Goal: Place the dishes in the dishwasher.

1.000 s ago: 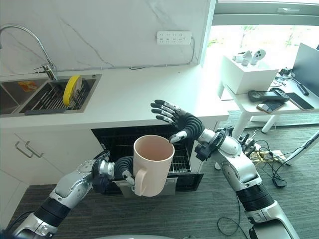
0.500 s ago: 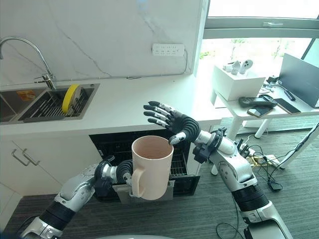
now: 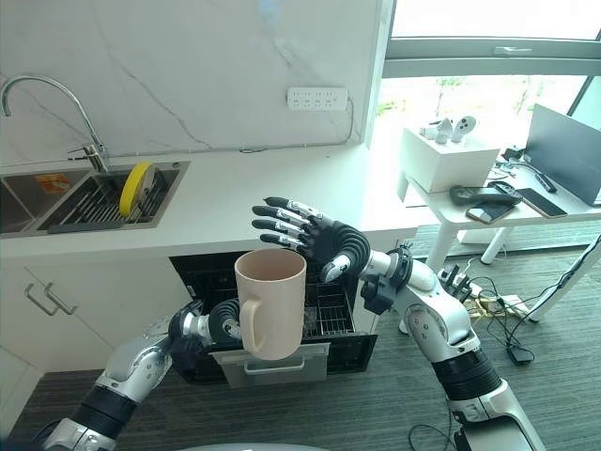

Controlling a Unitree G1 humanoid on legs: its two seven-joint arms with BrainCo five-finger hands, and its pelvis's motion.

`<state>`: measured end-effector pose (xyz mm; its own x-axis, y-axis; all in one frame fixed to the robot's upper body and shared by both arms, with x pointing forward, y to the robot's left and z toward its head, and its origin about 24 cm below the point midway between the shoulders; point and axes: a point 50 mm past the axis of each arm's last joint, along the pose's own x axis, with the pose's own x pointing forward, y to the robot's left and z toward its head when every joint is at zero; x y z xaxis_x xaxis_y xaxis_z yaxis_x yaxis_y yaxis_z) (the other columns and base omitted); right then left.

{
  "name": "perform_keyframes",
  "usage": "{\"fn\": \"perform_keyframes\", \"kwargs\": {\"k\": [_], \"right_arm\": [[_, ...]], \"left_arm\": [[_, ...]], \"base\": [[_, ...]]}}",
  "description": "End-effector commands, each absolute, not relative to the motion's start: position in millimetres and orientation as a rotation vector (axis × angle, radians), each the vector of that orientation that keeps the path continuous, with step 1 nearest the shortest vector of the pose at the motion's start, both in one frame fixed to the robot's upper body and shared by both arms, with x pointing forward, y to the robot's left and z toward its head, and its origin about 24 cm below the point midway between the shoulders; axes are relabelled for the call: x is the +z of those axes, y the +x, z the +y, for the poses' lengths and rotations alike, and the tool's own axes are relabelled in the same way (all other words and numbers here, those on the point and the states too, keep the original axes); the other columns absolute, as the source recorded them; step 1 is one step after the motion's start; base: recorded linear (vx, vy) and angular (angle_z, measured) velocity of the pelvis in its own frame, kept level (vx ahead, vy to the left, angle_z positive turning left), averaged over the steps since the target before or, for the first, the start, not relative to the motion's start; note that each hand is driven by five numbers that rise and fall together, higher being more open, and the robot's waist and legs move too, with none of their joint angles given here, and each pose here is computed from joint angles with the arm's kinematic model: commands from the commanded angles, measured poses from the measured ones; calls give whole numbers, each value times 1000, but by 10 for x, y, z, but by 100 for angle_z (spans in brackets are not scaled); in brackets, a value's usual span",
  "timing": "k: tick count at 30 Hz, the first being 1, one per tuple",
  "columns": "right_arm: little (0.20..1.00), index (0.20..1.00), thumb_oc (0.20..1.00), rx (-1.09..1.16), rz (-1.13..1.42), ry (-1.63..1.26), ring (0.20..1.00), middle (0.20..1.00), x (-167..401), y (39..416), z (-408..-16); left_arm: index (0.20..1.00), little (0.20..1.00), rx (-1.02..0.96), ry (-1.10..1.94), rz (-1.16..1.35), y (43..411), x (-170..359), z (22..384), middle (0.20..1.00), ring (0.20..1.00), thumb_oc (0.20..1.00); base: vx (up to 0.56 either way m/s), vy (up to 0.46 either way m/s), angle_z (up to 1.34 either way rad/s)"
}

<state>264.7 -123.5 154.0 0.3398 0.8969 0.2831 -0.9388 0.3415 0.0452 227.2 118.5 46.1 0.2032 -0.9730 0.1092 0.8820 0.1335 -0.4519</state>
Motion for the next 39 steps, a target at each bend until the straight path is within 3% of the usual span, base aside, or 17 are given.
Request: {"fn": "perform_keyframes", "kwargs": {"k": [1, 39], "right_arm": [[1000, 1000, 1000, 1253, -366, 150, 1000, 1000, 1815, 2614, -1221], [1000, 1000, 1000, 1293, -308, -36, 1000, 1000, 1668, 2570, -1073]], "left_arm": [[200, 200, -1366, -470, 67, 2477, 749, 1236, 200, 200, 200], [200, 200, -1368, -406, 16, 2528, 871, 1245, 200, 200, 200]], "base": [[-2, 2, -4], [0, 1, -1]]}}
